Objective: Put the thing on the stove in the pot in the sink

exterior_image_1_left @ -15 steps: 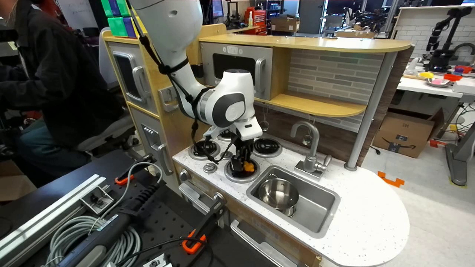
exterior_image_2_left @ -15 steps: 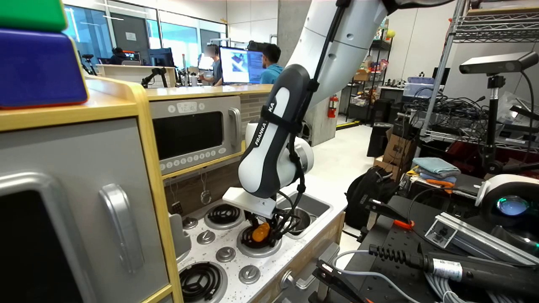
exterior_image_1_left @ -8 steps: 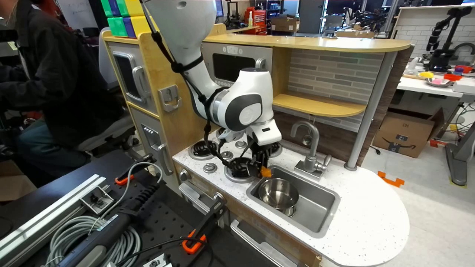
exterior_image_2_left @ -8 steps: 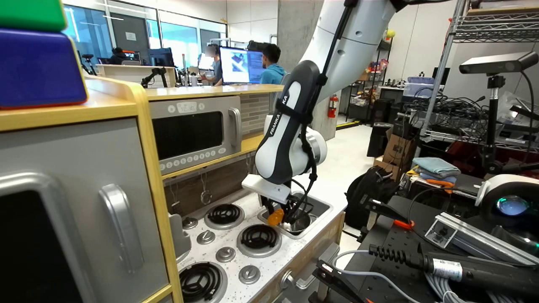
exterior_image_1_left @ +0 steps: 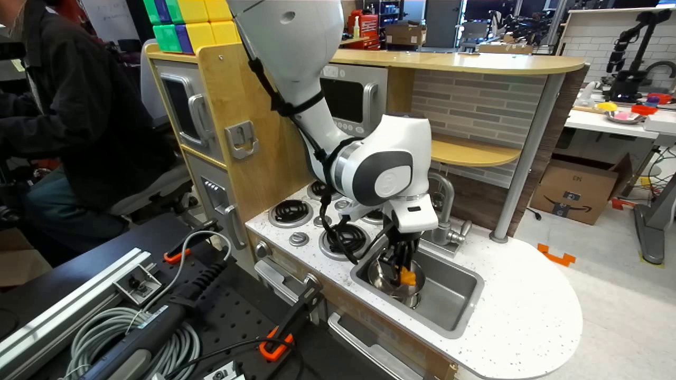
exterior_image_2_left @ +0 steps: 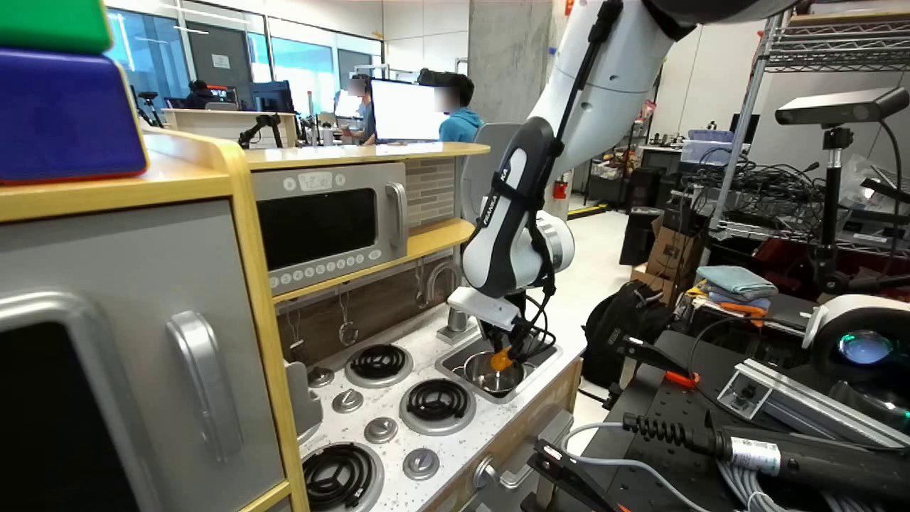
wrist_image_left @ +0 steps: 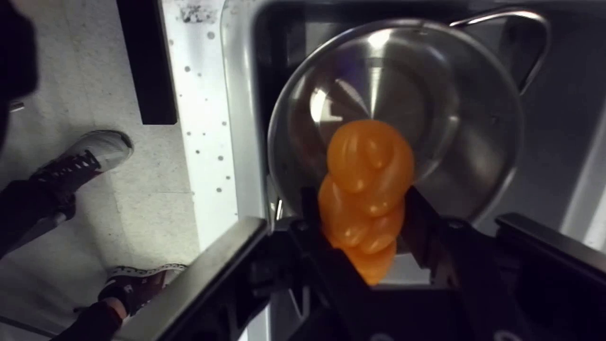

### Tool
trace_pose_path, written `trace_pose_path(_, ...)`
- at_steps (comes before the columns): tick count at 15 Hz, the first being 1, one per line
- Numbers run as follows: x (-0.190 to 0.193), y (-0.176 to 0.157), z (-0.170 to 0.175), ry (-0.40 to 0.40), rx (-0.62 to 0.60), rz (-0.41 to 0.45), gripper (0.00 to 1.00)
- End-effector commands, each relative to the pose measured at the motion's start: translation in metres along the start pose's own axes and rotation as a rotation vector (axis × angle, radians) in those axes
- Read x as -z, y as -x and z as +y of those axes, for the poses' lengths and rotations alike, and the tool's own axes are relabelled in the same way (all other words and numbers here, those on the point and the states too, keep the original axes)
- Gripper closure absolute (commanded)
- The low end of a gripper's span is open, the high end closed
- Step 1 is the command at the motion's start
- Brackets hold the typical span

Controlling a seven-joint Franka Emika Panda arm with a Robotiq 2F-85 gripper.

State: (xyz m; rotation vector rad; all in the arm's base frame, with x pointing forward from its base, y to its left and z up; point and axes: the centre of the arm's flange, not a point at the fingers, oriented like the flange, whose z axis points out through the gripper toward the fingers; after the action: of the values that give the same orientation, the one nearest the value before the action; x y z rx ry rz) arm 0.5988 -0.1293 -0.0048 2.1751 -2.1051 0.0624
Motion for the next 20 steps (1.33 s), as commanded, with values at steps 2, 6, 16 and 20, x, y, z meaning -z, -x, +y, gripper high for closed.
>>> trace_pose_path(2,-0.032,-0.007,-0.025,0.041,-0.068,-0.055,0.79)
trace_pose_path(6,-0.043,0.003,-0.035,0.04,-0.077,-0.063,0.79)
trace_pose_path(16,-0.014,0.036,-0.025,0.023,0.019,-0.112,0.15)
trace_pose_path(20,0.051,0.036,-0.005,0.005,0.122,-0.11,0.0)
